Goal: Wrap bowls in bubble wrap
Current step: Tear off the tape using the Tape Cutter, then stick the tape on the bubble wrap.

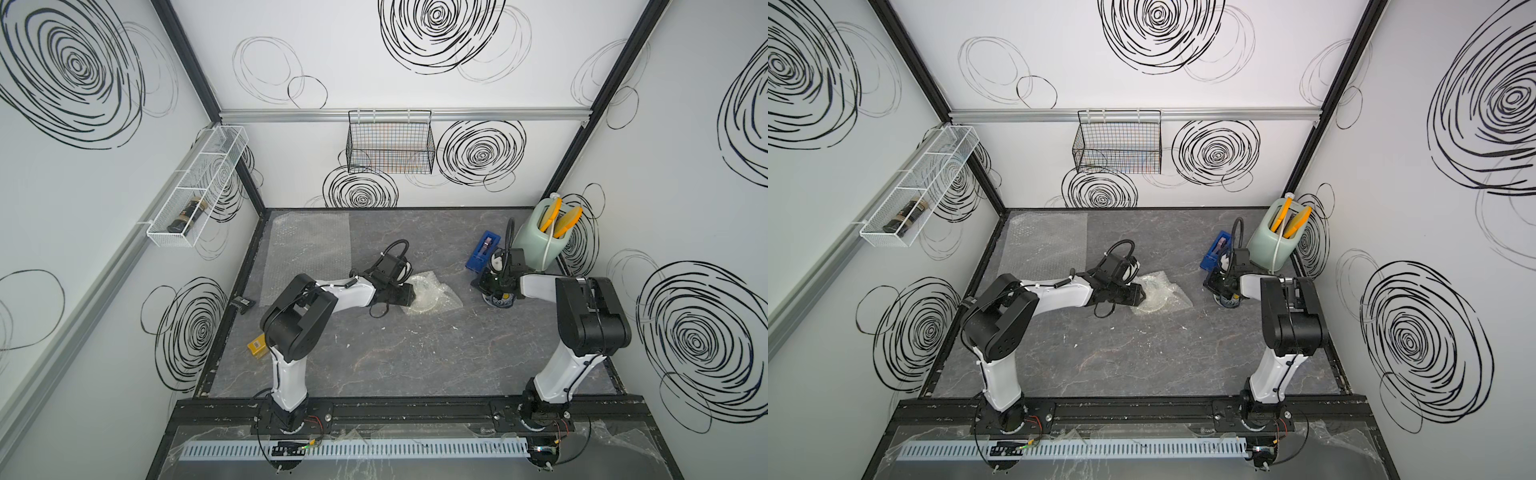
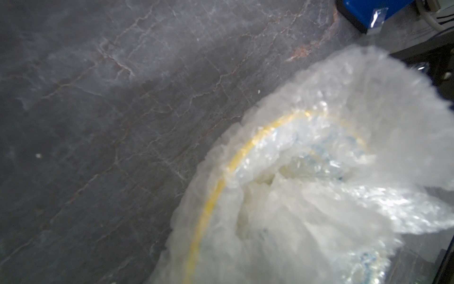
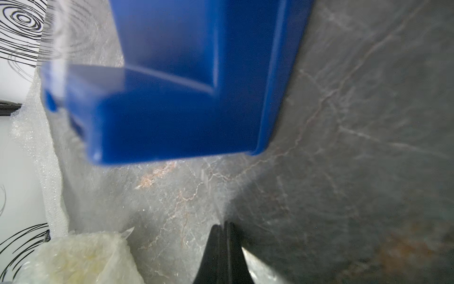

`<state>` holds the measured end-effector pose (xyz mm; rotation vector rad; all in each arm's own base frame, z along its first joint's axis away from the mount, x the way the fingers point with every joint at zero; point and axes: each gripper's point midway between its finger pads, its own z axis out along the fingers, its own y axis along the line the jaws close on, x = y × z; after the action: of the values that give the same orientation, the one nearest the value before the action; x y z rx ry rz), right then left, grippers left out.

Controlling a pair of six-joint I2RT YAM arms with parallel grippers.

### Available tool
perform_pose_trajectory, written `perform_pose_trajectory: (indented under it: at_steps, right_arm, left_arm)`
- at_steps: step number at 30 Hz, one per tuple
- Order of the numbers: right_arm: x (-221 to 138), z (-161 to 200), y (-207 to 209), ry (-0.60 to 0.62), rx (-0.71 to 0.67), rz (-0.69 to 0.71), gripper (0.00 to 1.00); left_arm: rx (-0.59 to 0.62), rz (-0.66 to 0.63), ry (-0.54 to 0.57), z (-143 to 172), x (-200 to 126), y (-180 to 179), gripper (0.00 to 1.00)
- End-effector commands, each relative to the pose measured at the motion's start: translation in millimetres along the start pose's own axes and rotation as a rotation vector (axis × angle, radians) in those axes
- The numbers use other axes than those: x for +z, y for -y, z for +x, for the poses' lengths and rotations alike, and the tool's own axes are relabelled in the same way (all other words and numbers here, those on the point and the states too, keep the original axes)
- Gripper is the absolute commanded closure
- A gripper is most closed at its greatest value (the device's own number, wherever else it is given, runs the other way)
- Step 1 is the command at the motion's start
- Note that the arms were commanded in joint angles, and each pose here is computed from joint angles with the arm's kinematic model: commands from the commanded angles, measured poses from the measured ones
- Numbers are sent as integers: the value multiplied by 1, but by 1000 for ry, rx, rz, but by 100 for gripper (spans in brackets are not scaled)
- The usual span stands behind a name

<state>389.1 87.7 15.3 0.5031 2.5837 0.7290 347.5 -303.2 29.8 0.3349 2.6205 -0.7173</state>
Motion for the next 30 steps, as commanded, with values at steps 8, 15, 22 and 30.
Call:
perform_pose_trajectory:
  at_steps: [8,15,22,30]
  right_arm:
    - [-28,24,-32,-67,-42,-80,100]
    - [-86,21,-118,5,-206,-315,100]
    - [-92,78,-187,-97,-415,-489,100]
    - [-58,113,-209,-208,-544,-484,100]
  left_arm:
    - [24,6,-37,11,3,4,55]
    - [26,8,-25,8,-1,6,55]
    - [26,7,-25,9,-1,6,55]
    - [27,6,-22,8,-2,6,55]
